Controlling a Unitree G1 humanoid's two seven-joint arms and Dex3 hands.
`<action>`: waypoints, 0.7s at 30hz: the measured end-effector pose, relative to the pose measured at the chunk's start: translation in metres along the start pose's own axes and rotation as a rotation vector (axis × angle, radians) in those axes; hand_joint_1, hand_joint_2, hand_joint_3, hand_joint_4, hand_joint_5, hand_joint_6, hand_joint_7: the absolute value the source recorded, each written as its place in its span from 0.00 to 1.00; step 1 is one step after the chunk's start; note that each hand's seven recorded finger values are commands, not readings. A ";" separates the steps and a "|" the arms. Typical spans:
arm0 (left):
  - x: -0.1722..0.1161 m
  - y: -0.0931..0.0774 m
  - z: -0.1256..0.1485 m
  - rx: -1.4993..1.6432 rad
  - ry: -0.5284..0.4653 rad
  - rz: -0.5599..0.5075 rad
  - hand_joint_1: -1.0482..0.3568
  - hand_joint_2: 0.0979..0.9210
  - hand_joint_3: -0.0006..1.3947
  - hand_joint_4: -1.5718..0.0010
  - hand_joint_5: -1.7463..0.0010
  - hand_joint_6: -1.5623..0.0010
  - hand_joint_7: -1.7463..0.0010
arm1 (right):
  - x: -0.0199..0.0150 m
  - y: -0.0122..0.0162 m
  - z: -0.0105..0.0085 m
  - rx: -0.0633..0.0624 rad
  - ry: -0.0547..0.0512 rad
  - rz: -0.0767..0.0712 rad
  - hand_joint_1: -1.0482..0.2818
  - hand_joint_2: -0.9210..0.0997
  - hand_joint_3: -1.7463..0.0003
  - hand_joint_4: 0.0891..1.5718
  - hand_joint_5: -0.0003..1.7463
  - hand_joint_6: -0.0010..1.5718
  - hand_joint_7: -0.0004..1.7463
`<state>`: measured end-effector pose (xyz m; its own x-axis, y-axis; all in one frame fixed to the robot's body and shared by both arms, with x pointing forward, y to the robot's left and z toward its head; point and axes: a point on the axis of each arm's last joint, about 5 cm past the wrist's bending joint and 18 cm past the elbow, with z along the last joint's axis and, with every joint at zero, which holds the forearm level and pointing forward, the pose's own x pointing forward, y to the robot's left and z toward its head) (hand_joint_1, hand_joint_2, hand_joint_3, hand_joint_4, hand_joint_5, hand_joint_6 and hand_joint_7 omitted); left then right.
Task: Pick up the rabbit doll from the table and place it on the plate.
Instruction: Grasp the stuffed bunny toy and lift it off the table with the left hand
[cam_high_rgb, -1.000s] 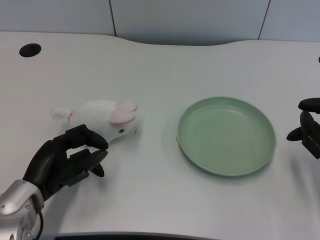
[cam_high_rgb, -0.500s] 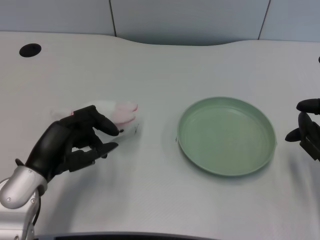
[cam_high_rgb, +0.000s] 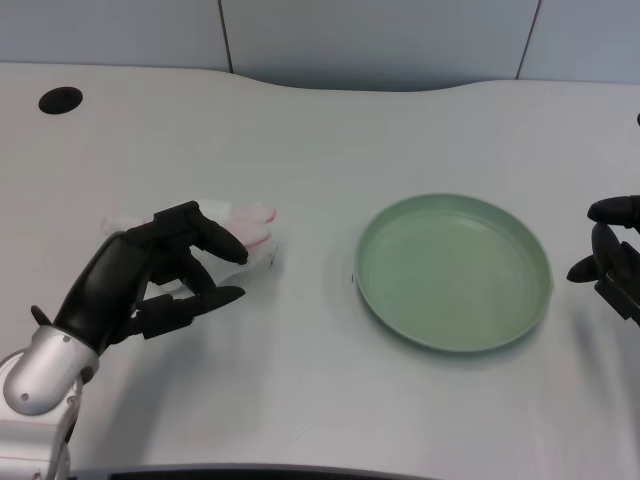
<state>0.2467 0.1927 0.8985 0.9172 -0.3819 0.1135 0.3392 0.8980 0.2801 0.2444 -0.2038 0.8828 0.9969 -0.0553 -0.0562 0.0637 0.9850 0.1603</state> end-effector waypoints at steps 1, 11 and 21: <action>0.001 0.000 0.002 0.062 0.009 -0.005 0.32 1.00 0.03 0.86 0.41 0.83 0.54 | -0.0001 0.0000 -0.0001 -0.001 0.000 0.000 0.55 0.00 0.63 0.22 1.00 0.15 0.93; 0.033 0.032 0.051 0.928 -0.160 -0.021 0.21 1.00 0.02 1.00 0.79 0.88 0.95 | -0.0048 -0.0001 -0.0047 -0.021 -0.009 0.001 0.56 0.00 0.63 0.22 1.00 0.16 0.92; 0.036 0.027 0.049 0.950 -0.139 -0.082 0.15 1.00 0.04 1.00 0.91 0.94 0.96 | -0.0059 -0.0007 -0.0056 -0.025 -0.007 -0.003 0.56 0.00 0.64 0.21 1.00 0.16 0.91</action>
<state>0.2791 0.1923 0.9570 0.8444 -0.5131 0.1541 0.0345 0.3391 0.9401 0.2382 -0.2033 0.8775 0.9970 -0.0596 -0.0501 0.0659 0.9886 0.1356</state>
